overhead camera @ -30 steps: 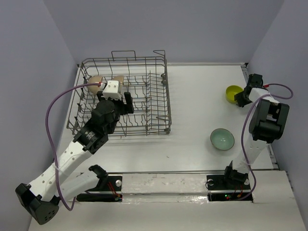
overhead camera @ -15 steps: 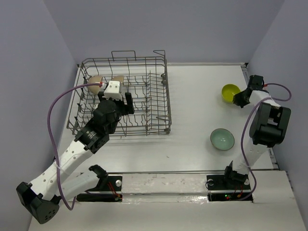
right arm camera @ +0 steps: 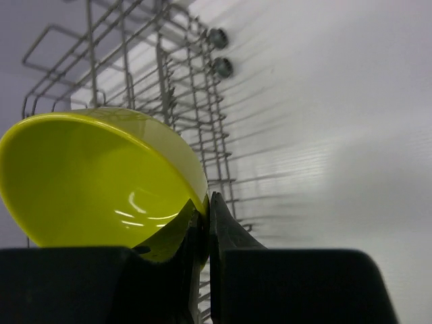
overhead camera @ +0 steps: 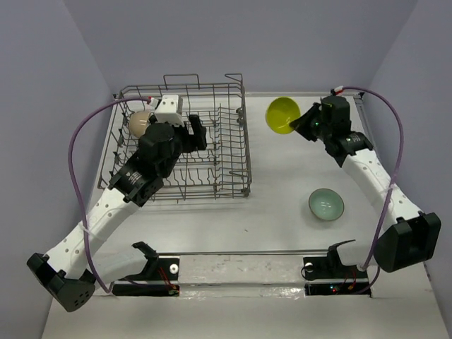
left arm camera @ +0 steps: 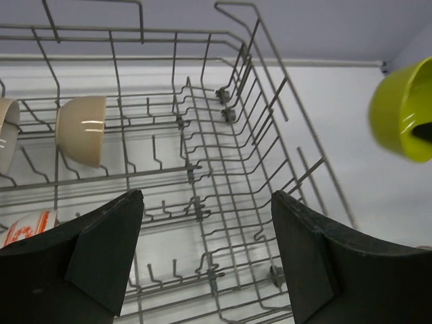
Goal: Load the bowls into the dish rack
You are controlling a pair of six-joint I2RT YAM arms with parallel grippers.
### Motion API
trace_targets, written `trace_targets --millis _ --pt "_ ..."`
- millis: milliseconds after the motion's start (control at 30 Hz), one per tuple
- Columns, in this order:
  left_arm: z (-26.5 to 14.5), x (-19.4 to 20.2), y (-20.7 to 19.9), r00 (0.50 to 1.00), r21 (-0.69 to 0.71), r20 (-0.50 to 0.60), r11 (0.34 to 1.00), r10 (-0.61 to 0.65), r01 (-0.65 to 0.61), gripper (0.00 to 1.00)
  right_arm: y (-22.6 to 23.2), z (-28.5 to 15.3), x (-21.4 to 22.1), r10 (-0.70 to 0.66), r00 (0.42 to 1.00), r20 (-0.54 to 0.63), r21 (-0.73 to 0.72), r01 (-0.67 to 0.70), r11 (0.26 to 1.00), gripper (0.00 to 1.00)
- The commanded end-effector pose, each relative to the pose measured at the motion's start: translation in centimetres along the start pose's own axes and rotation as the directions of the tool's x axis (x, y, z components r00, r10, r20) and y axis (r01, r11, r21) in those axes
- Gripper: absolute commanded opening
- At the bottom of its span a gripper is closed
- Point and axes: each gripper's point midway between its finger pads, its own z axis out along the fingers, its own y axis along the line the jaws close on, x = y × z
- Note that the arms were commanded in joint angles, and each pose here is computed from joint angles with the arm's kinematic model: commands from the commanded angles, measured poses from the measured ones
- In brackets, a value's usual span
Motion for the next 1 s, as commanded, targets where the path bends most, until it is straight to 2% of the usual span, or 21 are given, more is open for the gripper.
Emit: trace_targets --millis 0,133,267,600,700,967 --pt "-0.3 -3.9 -2.7 0.994 0.073 0.006 0.992 -0.106 0.105 0.85 7.4 -2.3 4.4 -0.143 0.99 -0.013 -0.109 0.141 0.984 0.01" --pt "0.5 -4.7 -4.4 0.988 0.101 -0.033 0.983 -0.15 0.152 0.83 11.0 -2.8 7.4 -0.232 0.973 -0.014 -0.115 0.229 0.967 0.01" --pt "1.6 -2.9 -4.5 0.984 0.073 -0.099 0.985 -0.151 0.158 0.81 14.8 -4.1 9.9 -0.285 0.958 -0.025 -0.18 0.277 0.944 0.01" --pt "1.3 -0.1 -3.0 0.977 0.014 -0.138 0.986 -0.163 0.167 0.74 18.0 -4.8 11.3 -0.347 0.938 -0.025 -0.215 0.334 0.918 0.01" --pt "1.1 0.9 -2.4 0.976 -0.005 -0.155 0.988 -0.156 0.157 0.68 18.4 -5.0 11.6 -0.352 0.936 -0.029 -0.225 0.337 0.914 0.01" --pt "1.2 2.5 -1.6 0.973 -0.038 -0.182 0.99 -0.139 0.134 0.45 19.4 -5.3 13.0 -0.38 0.924 -0.047 -0.25 0.358 0.9 0.01"
